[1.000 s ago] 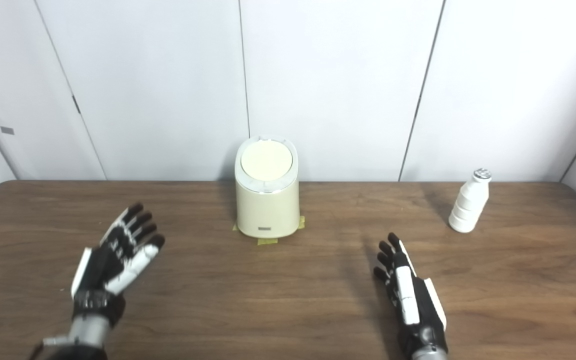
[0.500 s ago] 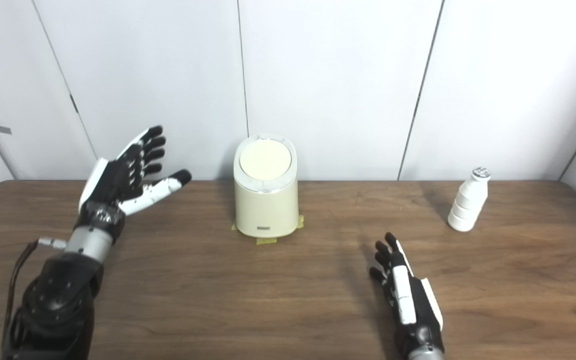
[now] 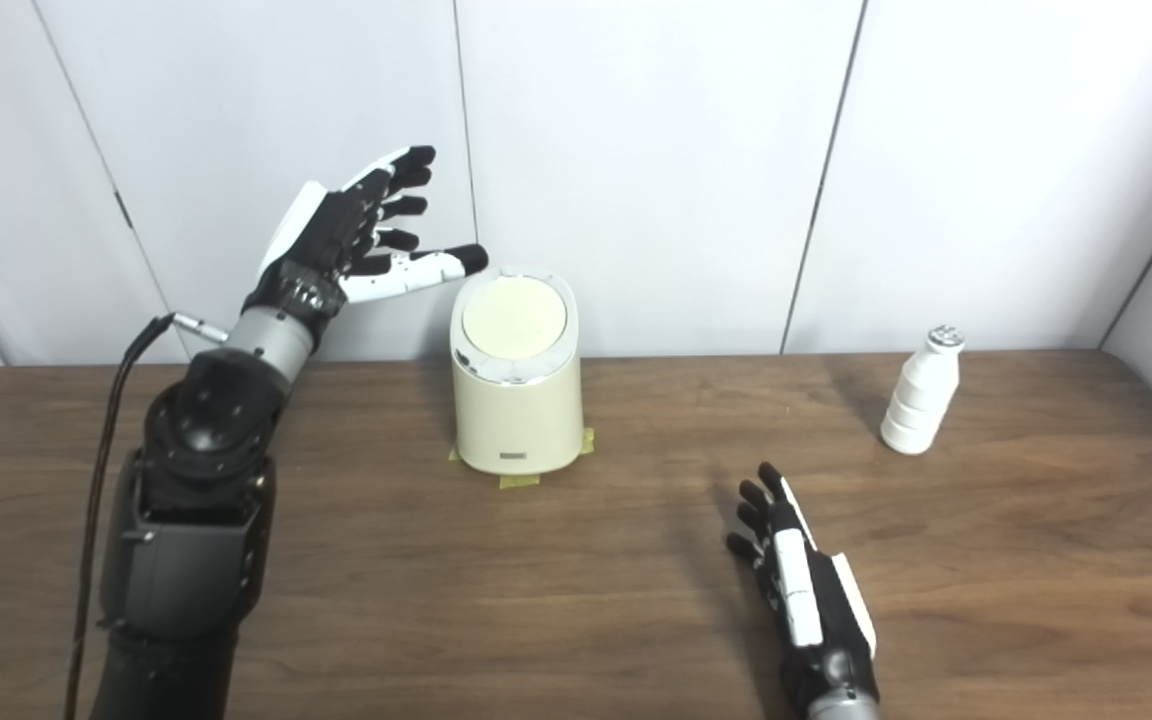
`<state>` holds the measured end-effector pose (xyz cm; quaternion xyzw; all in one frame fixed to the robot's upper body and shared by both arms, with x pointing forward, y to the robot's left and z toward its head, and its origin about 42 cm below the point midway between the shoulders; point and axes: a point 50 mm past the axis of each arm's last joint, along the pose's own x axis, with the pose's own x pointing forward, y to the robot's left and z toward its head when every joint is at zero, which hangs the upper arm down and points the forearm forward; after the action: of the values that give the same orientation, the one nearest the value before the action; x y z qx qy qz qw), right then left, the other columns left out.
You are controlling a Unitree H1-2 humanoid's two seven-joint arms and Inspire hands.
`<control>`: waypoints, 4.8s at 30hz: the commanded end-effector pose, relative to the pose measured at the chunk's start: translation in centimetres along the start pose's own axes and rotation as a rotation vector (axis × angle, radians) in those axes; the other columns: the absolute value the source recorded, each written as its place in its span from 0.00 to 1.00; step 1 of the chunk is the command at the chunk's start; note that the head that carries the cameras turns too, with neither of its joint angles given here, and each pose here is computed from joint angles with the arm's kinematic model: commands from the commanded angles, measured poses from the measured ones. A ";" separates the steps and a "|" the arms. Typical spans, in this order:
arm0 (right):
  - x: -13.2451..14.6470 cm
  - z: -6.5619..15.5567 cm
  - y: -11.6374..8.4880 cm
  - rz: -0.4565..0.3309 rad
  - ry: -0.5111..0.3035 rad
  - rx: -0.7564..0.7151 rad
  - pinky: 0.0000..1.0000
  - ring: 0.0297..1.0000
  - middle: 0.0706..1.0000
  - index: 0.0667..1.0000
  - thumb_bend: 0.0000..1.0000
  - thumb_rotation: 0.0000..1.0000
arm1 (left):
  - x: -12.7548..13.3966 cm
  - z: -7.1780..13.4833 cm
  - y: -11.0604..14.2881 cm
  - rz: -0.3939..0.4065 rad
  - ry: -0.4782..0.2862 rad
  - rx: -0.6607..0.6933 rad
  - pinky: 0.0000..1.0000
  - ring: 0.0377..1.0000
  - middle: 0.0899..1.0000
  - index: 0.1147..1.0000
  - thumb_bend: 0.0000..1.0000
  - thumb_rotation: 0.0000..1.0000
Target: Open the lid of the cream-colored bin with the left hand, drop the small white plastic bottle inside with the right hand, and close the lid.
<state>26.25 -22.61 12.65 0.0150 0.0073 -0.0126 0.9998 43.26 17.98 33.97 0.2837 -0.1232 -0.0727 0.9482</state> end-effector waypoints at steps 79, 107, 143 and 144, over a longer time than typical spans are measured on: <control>0.9 2.8 4.4 0.003 -0.102 0.043 0.89 0.95 0.94 0.98 0.63 1.00 | 11.5 5.9 -1.8 -0.100 -0.215 0.894 0.70 0.86 0.89 0.84 0.96 0.14; 1.4 3.2 5.6 -0.016 -0.115 0.009 0.87 0.94 0.94 0.98 0.63 1.00 | 11.3 5.0 -4.7 -0.170 -0.233 0.965 0.68 0.92 0.91 0.86 0.94 0.18; 1.8 4.0 5.0 -0.005 -0.134 0.032 0.90 0.95 0.95 0.98 0.63 1.00 | 10.3 4.1 -6.6 -0.237 -0.298 1.086 0.80 0.90 0.87 0.86 0.98 0.15; 1.8 3.9 4.9 0.001 -0.127 0.021 0.90 0.95 0.95 0.98 0.63 1.00 | 10.4 4.3 -6.4 -0.238 -0.292 1.058 0.79 0.90 0.86 0.86 0.98 0.16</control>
<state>27.46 -18.12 15.03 0.0266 -0.0237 -0.0233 0.9991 51.57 8.78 33.74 0.7277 -0.2251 -0.1564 0.6288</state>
